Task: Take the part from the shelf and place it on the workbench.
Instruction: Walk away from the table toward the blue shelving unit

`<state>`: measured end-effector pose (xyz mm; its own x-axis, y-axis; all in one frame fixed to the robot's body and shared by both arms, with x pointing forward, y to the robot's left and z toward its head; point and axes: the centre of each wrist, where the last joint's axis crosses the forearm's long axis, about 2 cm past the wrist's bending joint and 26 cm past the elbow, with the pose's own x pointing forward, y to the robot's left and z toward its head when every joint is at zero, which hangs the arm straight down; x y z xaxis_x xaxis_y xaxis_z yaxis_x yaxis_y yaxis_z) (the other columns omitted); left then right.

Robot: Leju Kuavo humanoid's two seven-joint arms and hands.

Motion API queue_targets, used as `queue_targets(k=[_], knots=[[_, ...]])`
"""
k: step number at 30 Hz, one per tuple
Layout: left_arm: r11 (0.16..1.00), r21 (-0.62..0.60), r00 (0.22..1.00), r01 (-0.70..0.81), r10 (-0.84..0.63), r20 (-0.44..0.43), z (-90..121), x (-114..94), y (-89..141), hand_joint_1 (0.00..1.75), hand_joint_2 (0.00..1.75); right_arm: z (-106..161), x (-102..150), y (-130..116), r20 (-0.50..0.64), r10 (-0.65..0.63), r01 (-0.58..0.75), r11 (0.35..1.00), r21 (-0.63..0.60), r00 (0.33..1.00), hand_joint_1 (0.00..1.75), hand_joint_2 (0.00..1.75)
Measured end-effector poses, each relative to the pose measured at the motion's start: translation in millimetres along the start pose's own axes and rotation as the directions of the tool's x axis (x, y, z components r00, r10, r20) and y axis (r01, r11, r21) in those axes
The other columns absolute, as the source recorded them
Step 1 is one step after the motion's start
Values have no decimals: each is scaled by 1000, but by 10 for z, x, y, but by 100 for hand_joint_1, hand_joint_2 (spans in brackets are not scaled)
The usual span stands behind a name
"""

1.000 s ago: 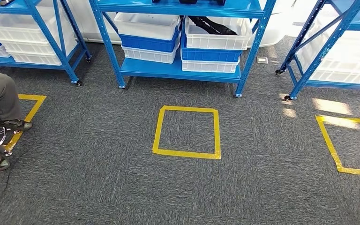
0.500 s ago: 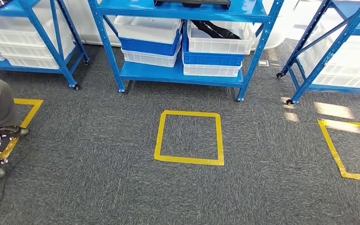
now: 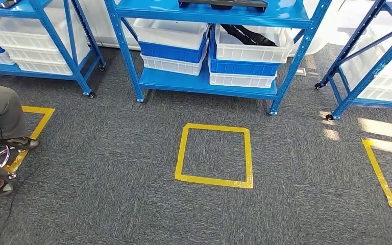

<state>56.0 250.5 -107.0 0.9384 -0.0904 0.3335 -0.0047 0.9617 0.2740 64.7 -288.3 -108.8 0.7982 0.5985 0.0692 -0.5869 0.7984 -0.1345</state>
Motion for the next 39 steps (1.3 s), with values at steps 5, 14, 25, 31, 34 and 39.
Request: queue_targets(k=[5, 14, 25, 31, 34, 39], knots=[[999, 36, 1000, 11, -11, 7, -78, -15, 229, 0, 0, -7, -72, -79, -12, -18, 18, 1000, -14, 1000, 0, 0], [999, 40, 999, 24, -25, 20, -100, -27, 305, 0, 0, -8, -105, -68, -17, -28, 28, 1000, -10, 999, 0, 0], [999, 31, 999, 44, -44, 26, -107, -18, 320, 0, 0, -9, -147, -50, -23, -36, 36, 999, 2, 999, 0, 0], [998, 31, 998, 46, -47, 28, -109, -18, 325, 0, 0, -9, -160, -50, -26, -37, 37, 999, 6, 999, 0, 0], [998, 32, 998, 48, -49, 33, -112, -8, 330, 0, 0, -9, -163, -49, -26, -38, 38, 999, 5, 999, 0, 0], [998, 29, 998, 49, -50, 33, -108, -33, 333, 0, 0, -9, -159, -43, -26, -38, 38, 999, 5, 999, 0, 0]])
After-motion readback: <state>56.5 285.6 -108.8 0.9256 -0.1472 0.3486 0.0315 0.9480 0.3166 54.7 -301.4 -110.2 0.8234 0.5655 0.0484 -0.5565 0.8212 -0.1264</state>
